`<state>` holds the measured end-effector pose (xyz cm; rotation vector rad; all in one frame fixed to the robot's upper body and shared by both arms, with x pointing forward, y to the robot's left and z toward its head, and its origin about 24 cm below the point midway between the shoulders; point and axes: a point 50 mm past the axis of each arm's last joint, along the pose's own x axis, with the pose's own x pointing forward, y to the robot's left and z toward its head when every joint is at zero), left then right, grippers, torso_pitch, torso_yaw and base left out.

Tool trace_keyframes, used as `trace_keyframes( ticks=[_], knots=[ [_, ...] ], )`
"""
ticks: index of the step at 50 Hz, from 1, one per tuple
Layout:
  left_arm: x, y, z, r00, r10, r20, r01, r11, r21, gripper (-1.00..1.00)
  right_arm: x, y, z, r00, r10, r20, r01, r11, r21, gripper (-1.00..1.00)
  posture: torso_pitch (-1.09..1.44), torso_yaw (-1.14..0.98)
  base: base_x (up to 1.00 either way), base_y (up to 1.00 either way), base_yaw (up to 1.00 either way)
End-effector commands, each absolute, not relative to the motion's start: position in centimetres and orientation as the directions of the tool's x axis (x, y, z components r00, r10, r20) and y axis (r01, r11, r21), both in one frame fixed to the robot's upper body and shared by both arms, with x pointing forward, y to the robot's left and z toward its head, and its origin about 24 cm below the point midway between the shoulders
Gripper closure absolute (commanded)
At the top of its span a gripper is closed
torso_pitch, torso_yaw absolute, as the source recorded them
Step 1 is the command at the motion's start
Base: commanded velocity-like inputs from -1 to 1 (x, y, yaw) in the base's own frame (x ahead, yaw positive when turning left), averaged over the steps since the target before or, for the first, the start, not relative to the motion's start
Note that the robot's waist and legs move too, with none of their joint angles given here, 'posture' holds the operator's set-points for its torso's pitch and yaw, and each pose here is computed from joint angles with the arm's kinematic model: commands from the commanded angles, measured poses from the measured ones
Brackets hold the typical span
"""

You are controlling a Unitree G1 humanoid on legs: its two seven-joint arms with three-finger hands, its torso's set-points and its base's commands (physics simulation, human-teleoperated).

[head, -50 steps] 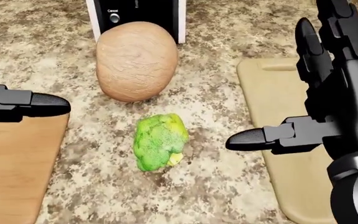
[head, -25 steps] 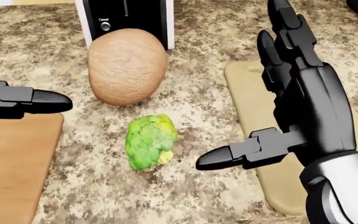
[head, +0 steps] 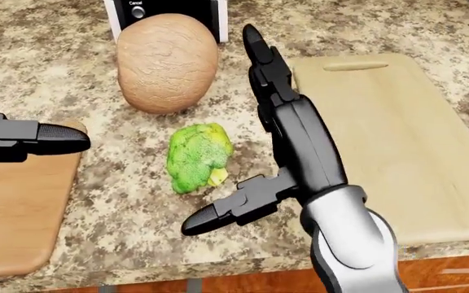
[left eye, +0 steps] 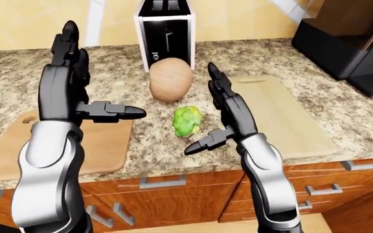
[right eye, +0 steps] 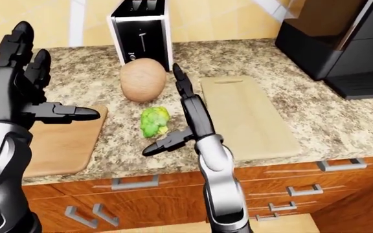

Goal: Place the broccoli and the coconut on separate cutting boards.

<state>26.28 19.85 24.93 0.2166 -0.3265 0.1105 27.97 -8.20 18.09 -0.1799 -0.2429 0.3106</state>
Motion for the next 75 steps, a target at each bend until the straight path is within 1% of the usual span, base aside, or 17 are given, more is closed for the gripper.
trace_keyframes(
  ticks=[1, 16, 28, 29, 32, 34, 41, 43, 46, 47, 48, 49, 56, 67, 71, 74, 75],
  knots=[
    [25.8, 19.7, 26.3, 0.911, 0.067, 0.407, -0.159, 0.967, 0.197, -1.00, 27.7, -8.0, 19.5, 0.901, 0.327, 0.287, -0.268, 0.937, -0.225, -1.00, 0.00, 0.00, 0.00, 0.00, 0.00],
    [25.7, 19.8, 25.8, 0.913, 0.069, 0.402, -0.159, 0.968, 0.195, -1.00, 28.2, -7.5, 18.4, 0.907, 0.334, 0.257, -0.268, 0.928, -0.258, -1.00, 0.00, 0.00, 0.00, 0.00, 0.00],
    [25.9, 19.8, 26.2, 0.912, 0.066, 0.406, -0.156, 0.969, 0.192, -1.00, 28.6, -6.6, 17.5, 0.905, 0.356, 0.233, -0.297, 0.920, -0.256, -0.99, 0.00, 0.00, 0.00, 0.00, 0.00],
    [26.0, 19.8, 26.3, 0.912, 0.066, 0.406, -0.156, 0.969, 0.192, -1.00, 28.5, -6.5, 17.4, 0.904, 0.360, 0.230, -0.301, 0.919, -0.257, -0.94, 0.00, 0.00, 0.00, 0.00, 0.00],
    [26.0, 19.8, 26.3, 0.911, 0.066, 0.407, -0.156, 0.969, 0.191, -1.00, 28.3, -6.4, 17.4, 0.902, 0.366, 0.229, -0.307, 0.917, -0.256, -0.91, 0.00, 0.00, 0.00, 0.00, 0.00],
    [26.0, 19.8, 26.2, 0.912, 0.066, 0.405, -0.155, 0.969, 0.190, -1.00, 28.3, -6.2, 17.2, 0.900, 0.374, 0.226, -0.315, 0.914, -0.257, -0.81, 0.00, 0.00, 0.00, 0.00, 0.00],
    [26.0, 19.8, 26.0, 0.912, 0.067, 0.404, -0.156, 0.969, 0.190, -1.00, 28.5, -5.9, 17.0, 0.899, 0.376, 0.224, -0.319, 0.914, -0.251, -0.75, 0.00, 0.00, 0.00, 0.00, 0.00],
    [25.9, 19.9, 26.1, 0.912, 0.068, 0.405, -0.156, 0.969, 0.190, -1.00, 28.5, -5.8, 16.8, 0.898, 0.380, 0.223, -0.324, 0.912, -0.251, -0.66, 0.00, 0.00, 0.00, 0.00, 0.00],
    [25.8, 19.9, 25.9, 0.912, 0.070, 0.404, -0.158, 0.969, 0.189, -1.00, 28.5, -5.6, 16.5, 0.897, 0.384, 0.217, -0.329, 0.910, -0.250, -0.47, 0.00, 0.00, 0.00, 0.00, 0.00],
    [25.8, 19.9, 25.9, 0.912, 0.071, 0.404, -0.159, 0.969, 0.188, -1.00, 28.5, -5.5, 16.5, 0.897, 0.386, 0.216, -0.331, 0.910, -0.251, -0.52, 0.00, 0.00, 0.00, 0.00, 0.00],
    [25.8, 20.0, 25.9, 0.912, 0.071, 0.404, -0.159, 0.969, 0.188, -1.00, 28.5, -5.5, 16.5, 0.896, 0.387, 0.216, -0.332, 0.910, -0.250, -0.46, 0.00, 0.00, 0.00, 0.00, 0.00],
    [25.8, 20.0, 25.9, 0.912, 0.072, 0.404, -0.159, 0.969, 0.189, -1.00, 28.5, -5.4, 16.4, 0.896, 0.388, 0.215, -0.334, 0.909, -0.251, -0.45, 0.00, 0.00, 0.00, 0.00, 0.00],
    [25.5, 20.2, 25.8, 0.910, 0.080, 0.407, -0.168, 0.968, 0.186, -1.00, 28.3, -5.4, 16.2, 0.896, 0.390, 0.212, -0.336, 0.909, -0.248, -0.47, 0.00, 0.00, 0.00, 0.00, 0.00],
    [25.3, 20.4, 25.7, 0.909, 0.085, 0.408, -0.173, 0.968, 0.184, -1.00, 28.2, -5.4, 16.0, 0.899, 0.389, 0.203, -0.334, 0.907, -0.256, -0.38, 0.00, 0.00, 0.00, 0.00, 0.00],
    [25.4, 20.4, 25.9, 0.909, 0.083, 0.408, -0.171, 0.968, 0.184, -1.00, 28.1, -5.4, 16.2, 0.898, 0.390, 0.204, -0.336, 0.906, -0.257, -0.21, 0.00, 0.00, 0.00, 0.00, 0.00],
    [25.4, 20.3, 25.9, 0.909, 0.081, 0.409, -0.169, 0.968, 0.184, -1.00, 28.1, -5.4, 16.2, 0.897, 0.392, 0.205, -0.337, 0.905, -0.257, -0.17, 0.00, 0.00, 0.00, 0.00, 0.00],
    [25.4, 20.2, 26.0, 0.909, 0.080, 0.410, -0.168, 0.968, 0.184, -1.00, 28.1, -5.4, 16.4, 0.896, 0.392, 0.207, -0.337, 0.906, -0.256, -0.07, 0.00, 0.00, 0.00, 0.00, 0.00]
  ],
)
